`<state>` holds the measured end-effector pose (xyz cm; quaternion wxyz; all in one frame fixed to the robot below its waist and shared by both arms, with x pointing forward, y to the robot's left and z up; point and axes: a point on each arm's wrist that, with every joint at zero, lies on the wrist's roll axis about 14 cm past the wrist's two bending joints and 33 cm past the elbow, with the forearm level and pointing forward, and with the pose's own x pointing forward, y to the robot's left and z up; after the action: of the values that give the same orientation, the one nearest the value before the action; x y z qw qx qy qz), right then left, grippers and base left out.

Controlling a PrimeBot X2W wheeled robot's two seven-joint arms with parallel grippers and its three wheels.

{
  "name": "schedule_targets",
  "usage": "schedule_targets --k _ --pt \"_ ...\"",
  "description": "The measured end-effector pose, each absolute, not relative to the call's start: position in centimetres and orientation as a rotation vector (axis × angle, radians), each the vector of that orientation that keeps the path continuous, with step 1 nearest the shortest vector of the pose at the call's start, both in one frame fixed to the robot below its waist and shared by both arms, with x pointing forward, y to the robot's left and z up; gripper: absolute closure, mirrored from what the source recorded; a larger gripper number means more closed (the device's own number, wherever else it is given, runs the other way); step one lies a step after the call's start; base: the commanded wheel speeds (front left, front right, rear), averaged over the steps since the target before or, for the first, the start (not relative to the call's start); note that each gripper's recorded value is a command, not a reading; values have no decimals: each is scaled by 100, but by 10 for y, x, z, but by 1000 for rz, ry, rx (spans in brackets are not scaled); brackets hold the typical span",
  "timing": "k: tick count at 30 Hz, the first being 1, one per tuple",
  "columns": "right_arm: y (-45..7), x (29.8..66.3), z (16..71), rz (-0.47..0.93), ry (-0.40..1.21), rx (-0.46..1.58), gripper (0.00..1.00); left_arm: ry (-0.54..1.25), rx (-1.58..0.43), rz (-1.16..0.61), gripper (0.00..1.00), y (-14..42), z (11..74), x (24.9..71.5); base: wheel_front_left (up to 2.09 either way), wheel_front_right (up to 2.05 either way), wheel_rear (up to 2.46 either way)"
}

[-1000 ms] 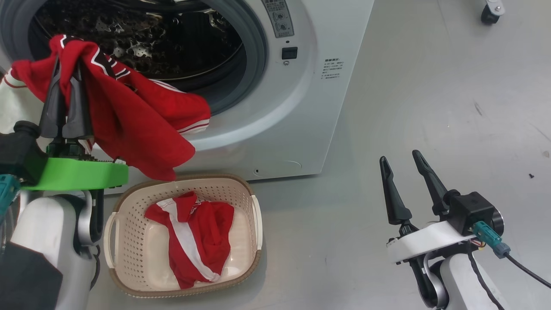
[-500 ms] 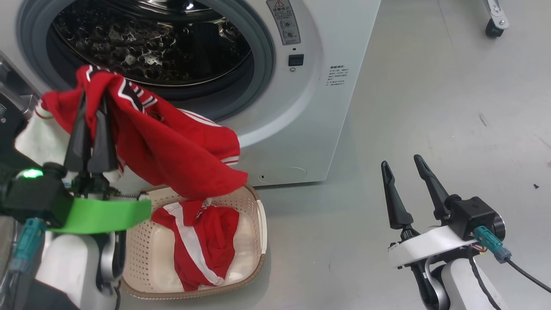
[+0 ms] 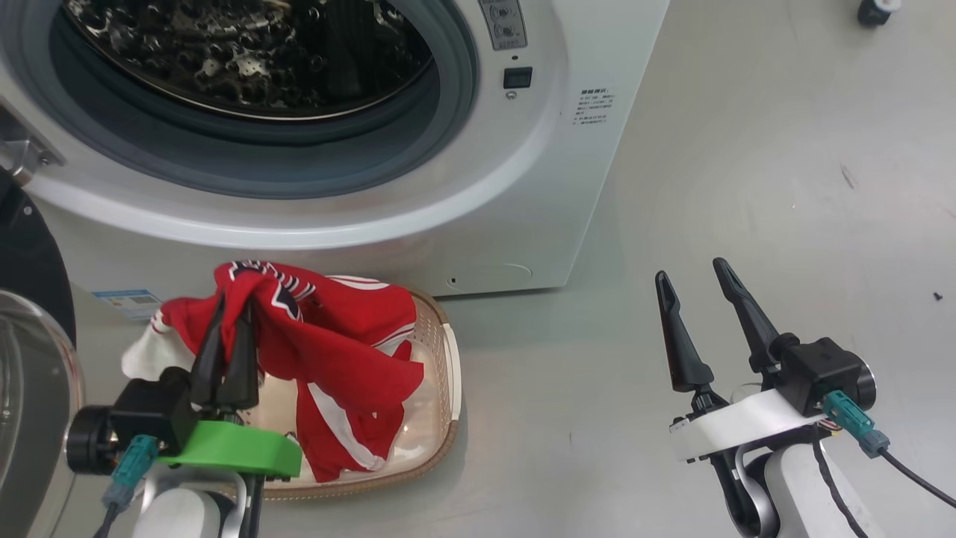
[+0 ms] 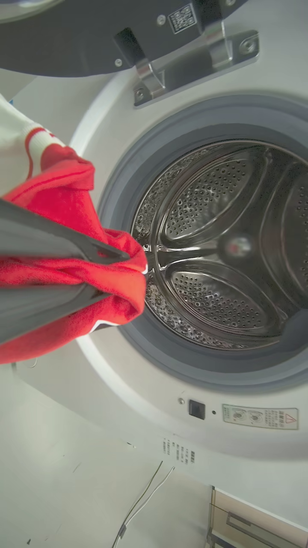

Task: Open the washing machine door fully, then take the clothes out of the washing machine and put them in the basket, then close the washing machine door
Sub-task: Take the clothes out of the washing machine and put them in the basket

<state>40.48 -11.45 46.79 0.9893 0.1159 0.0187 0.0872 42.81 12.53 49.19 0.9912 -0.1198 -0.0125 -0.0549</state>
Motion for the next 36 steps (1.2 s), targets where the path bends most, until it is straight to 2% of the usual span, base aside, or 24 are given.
schedule_targets --k 13,28,36 --pt "-116 421 446 163 82 239 0 394 -254 -85 100 121 365 416 0 0 0" --pt "-132 447 407 122 150 220 0 730 -235 -156 100 104 254 446 0 0 0" --pt "-147 449 391 73 187 230 0 908 -298 -175 100 82 206 426 0 0 0"
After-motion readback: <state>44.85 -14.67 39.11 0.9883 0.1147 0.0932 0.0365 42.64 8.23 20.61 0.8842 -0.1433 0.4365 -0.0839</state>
